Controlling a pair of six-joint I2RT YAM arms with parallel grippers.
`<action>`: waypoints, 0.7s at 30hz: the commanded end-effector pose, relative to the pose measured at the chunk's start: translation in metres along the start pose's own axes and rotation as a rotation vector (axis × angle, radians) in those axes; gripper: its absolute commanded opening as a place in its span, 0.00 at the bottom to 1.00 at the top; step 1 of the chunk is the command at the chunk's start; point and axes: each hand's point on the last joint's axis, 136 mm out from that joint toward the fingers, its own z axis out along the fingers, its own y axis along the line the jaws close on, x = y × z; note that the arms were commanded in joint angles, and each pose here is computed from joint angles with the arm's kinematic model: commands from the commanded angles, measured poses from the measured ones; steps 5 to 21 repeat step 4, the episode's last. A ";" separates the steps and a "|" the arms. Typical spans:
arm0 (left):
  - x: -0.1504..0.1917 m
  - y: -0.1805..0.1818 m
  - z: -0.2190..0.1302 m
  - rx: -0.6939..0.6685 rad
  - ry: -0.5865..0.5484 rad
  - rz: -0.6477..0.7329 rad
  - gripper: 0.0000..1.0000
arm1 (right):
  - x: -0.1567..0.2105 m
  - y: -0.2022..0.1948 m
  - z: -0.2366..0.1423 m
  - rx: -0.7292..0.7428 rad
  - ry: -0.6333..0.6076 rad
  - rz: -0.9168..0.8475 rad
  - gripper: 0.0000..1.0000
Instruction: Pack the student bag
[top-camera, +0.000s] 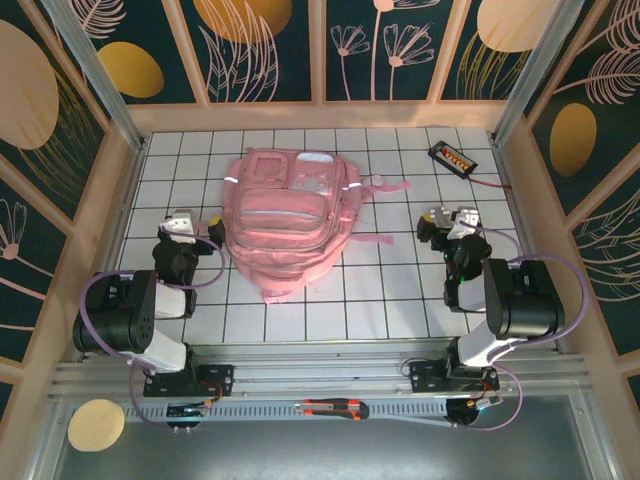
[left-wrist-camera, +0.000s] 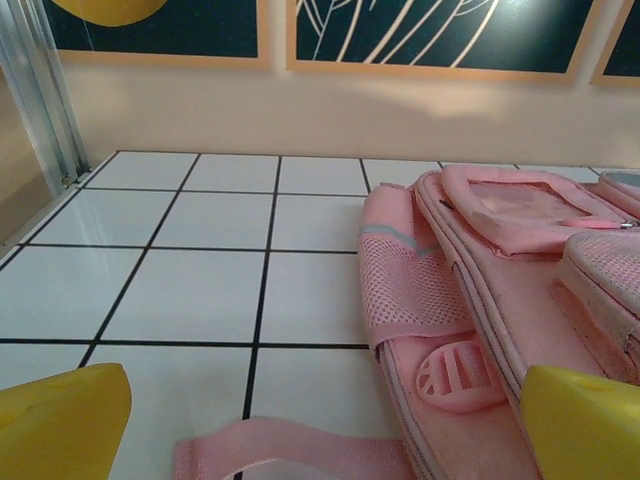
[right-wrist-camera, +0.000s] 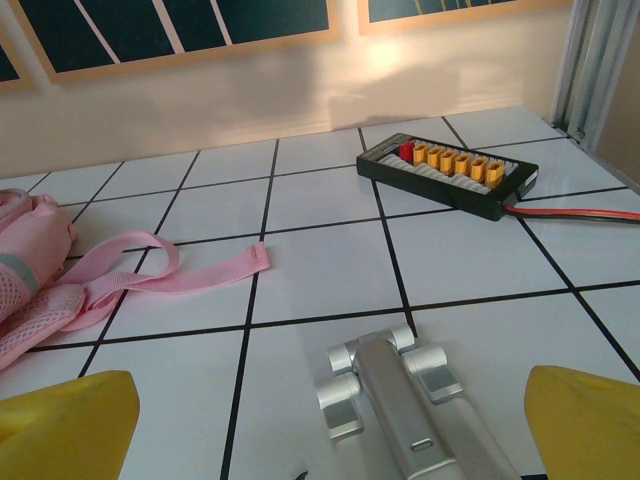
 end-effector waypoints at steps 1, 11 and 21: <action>-0.012 -0.006 0.002 0.033 -0.043 0.025 0.99 | -0.011 -0.004 0.000 0.020 -0.051 0.003 0.99; -0.014 -0.003 -0.001 0.016 -0.054 0.018 0.99 | -0.011 -0.003 0.000 0.019 -0.051 0.003 0.99; -0.014 -0.003 -0.001 0.016 -0.054 0.018 0.99 | -0.011 -0.003 0.000 0.019 -0.051 0.003 0.99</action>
